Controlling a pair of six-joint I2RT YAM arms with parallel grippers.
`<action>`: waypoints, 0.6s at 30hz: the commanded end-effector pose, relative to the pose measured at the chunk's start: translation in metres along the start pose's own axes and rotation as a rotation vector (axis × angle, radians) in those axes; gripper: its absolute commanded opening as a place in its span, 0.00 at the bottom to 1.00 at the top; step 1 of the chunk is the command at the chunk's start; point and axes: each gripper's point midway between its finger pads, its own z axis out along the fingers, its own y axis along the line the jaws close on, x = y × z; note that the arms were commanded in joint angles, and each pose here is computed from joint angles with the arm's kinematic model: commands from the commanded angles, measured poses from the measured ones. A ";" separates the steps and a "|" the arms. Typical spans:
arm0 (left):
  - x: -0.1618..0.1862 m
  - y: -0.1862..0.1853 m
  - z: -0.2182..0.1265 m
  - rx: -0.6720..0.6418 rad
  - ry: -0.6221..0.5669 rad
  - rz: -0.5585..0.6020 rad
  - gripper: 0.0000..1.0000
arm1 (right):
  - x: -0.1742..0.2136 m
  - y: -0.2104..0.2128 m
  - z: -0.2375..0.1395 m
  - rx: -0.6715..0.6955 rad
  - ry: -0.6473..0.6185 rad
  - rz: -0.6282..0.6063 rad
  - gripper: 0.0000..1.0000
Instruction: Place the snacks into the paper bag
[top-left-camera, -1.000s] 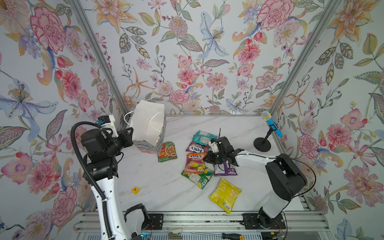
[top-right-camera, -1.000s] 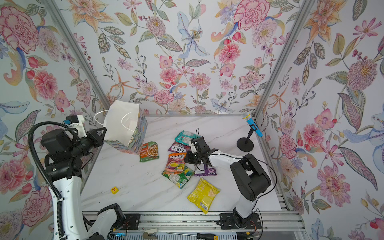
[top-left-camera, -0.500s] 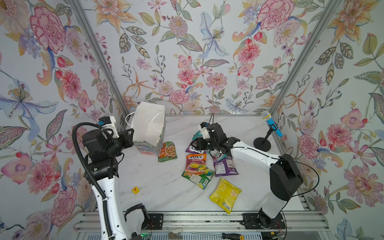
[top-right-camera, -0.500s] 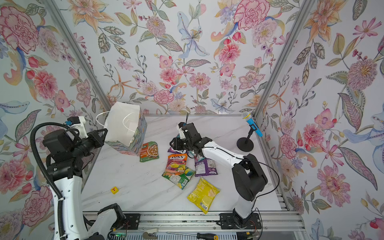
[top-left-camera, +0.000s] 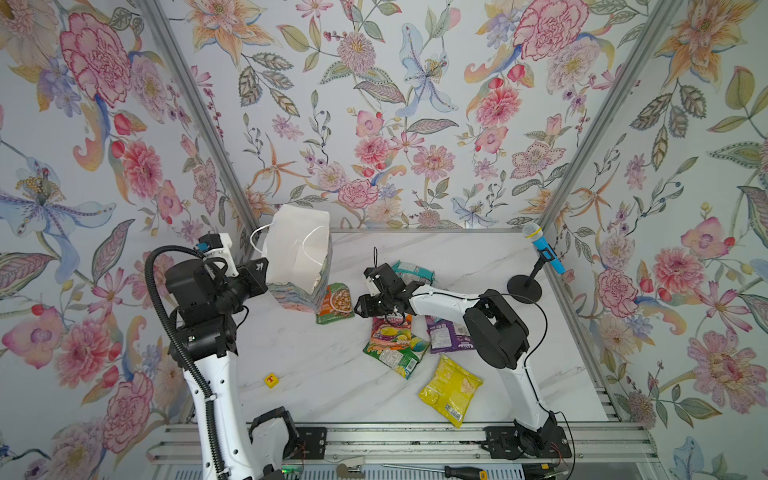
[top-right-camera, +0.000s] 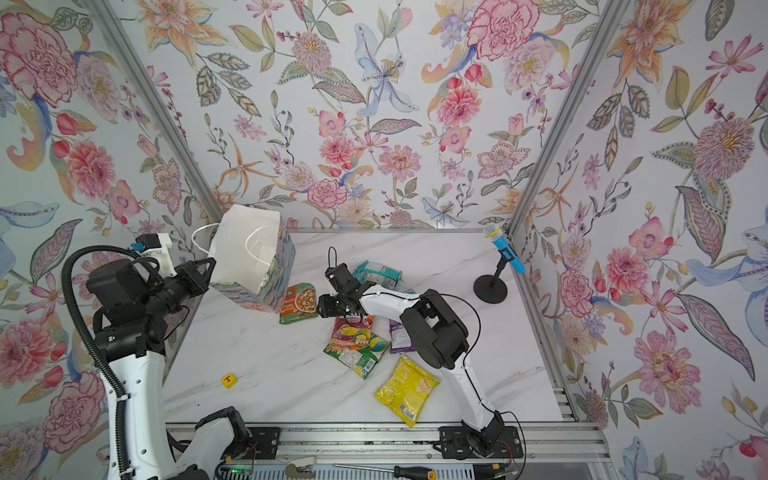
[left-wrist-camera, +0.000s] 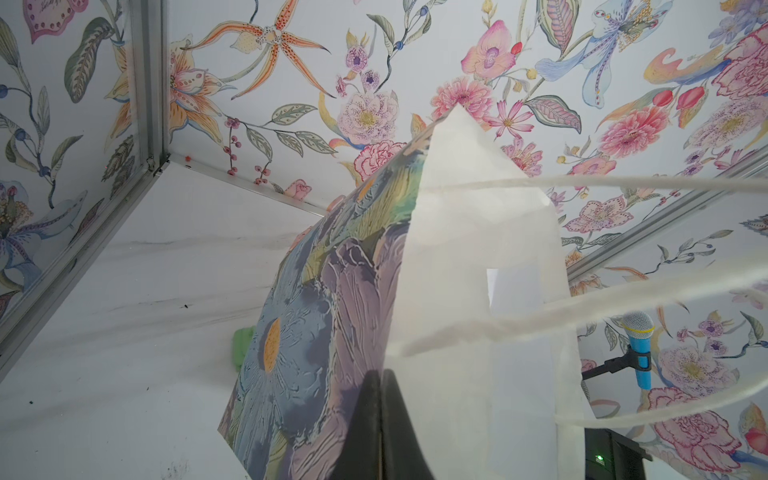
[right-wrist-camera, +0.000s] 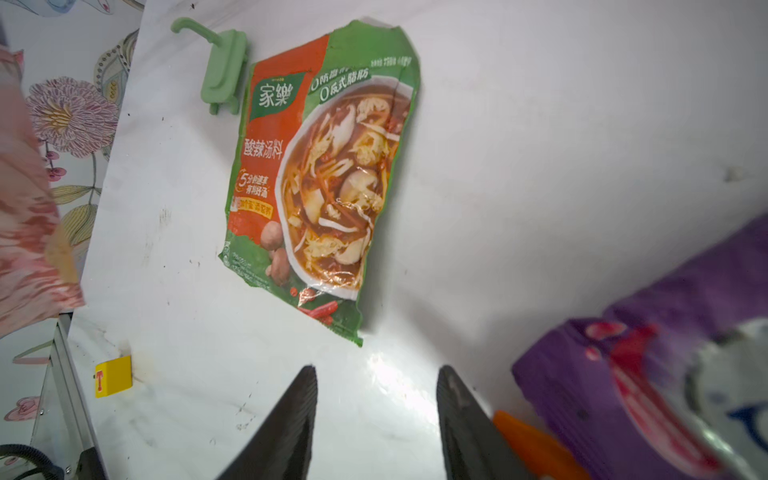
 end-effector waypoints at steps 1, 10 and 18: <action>-0.002 -0.004 -0.002 0.028 -0.018 0.002 0.04 | -0.011 0.005 0.007 0.002 -0.019 0.013 0.49; 0.000 -0.004 -0.001 0.035 -0.015 -0.004 0.04 | -0.011 0.009 0.035 -0.027 0.009 0.038 0.49; -0.001 -0.007 -0.003 0.041 -0.019 -0.003 0.04 | -0.006 0.011 0.053 -0.024 0.019 0.057 0.42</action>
